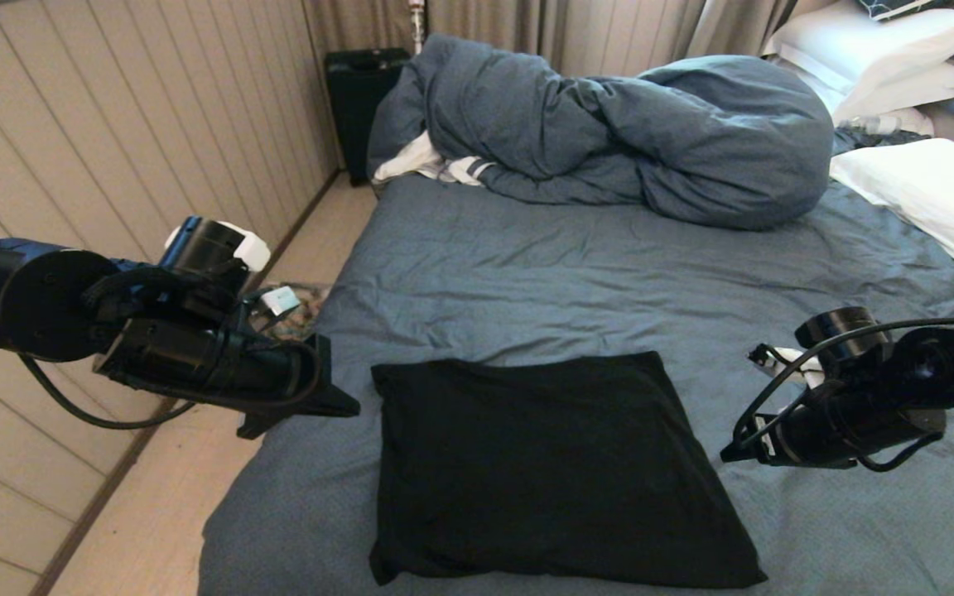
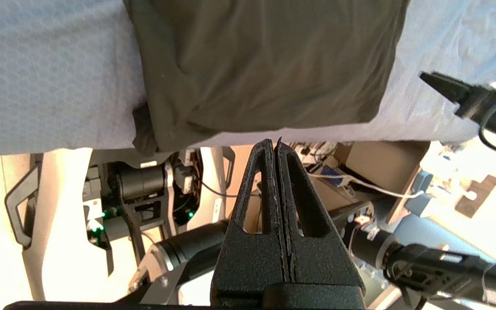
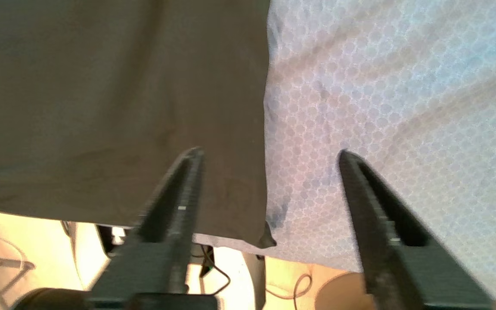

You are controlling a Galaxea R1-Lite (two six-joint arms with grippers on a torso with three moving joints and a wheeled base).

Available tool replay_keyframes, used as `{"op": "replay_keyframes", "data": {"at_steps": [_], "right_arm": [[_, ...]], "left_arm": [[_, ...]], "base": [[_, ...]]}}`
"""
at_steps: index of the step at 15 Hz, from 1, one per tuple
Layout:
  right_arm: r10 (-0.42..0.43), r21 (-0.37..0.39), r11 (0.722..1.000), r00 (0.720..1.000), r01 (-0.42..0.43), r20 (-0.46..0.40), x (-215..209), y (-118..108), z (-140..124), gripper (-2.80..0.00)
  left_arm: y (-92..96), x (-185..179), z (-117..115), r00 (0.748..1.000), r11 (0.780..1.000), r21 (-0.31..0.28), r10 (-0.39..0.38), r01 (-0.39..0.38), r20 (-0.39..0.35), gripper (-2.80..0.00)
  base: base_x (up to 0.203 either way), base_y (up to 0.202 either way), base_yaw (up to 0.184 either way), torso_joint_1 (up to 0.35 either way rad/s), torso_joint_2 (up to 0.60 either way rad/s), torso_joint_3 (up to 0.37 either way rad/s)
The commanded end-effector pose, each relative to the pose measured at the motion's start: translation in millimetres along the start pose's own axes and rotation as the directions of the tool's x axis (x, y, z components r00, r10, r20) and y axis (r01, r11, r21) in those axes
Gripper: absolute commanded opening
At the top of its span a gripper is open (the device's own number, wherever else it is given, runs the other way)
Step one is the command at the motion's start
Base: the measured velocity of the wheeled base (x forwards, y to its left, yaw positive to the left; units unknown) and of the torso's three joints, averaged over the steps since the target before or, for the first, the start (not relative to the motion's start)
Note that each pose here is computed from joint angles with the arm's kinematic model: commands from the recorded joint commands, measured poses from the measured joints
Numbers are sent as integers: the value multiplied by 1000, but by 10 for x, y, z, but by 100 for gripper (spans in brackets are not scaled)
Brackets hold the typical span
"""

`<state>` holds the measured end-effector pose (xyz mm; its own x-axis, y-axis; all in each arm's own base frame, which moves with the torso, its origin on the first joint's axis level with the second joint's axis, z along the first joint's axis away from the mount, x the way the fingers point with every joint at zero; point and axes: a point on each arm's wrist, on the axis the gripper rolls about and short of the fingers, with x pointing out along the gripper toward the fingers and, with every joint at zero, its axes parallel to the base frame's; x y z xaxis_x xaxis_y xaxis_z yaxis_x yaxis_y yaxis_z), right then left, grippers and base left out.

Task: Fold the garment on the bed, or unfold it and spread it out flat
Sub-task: Fold the black T-shirt

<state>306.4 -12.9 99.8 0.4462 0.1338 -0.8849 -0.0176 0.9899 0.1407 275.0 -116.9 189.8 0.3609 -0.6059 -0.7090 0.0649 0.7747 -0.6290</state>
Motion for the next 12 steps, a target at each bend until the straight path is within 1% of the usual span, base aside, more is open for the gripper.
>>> {"op": "replay_keyframes", "data": {"at_steps": [1, 2, 4, 5, 6, 7, 9, 12], "right_arm": [[3, -11, 1000, 998, -4, -63, 191, 47, -42, 0], [13, -30, 999, 996, -16, -92, 281, 146, -64, 0], [13, -29, 999, 995, -16, -95, 292, 156, -67, 0], [21, -34, 999, 996, -24, -81, 359, 225, -62, 0], [39, -56, 998, 998, -42, -52, 438, 347, -65, 0], [47, -59, 997, 998, -49, -33, 489, 398, -75, 0], [57, -59, 997, 998, -57, -9, 585, 454, -74, 0], [60, -65, 996, 998, -61, -22, 694, 479, -56, 0]], "left_arm": [[-3, -44, -37, 1000, 1000, -1, -7, 7, 2, -280], [-20, -94, -56, 1000, 1000, 3, -15, 15, 10, -280], [-20, -99, -60, 1000, 1000, 2, -17, 16, 10, -280], [-36, -136, -78, 999, 999, 5, -40, 40, 2, -280], [-35, -136, -82, 999, 999, 4, -42, 42, -1, -280], [-29, -124, -88, 999, 999, 5, -41, 41, -4, -280], [-34, -109, -99, 999, 999, 9, -40, 40, -9, -280], [-34, -114, -106, 999, 999, 10, -41, 41, -8, -280]], "base": [[0, 0, 0, 0, 0, 0], [0, 0, 0, 0, 0, 0], [0, 0, 0, 0, 0, 0], [0, 0, 0, 0, 0, 0], [0, 0, 0, 0, 0, 0], [0, 0, 0, 0, 0, 0], [0, 0, 0, 0, 0, 0], [0, 0, 0, 0, 0, 0]]}}
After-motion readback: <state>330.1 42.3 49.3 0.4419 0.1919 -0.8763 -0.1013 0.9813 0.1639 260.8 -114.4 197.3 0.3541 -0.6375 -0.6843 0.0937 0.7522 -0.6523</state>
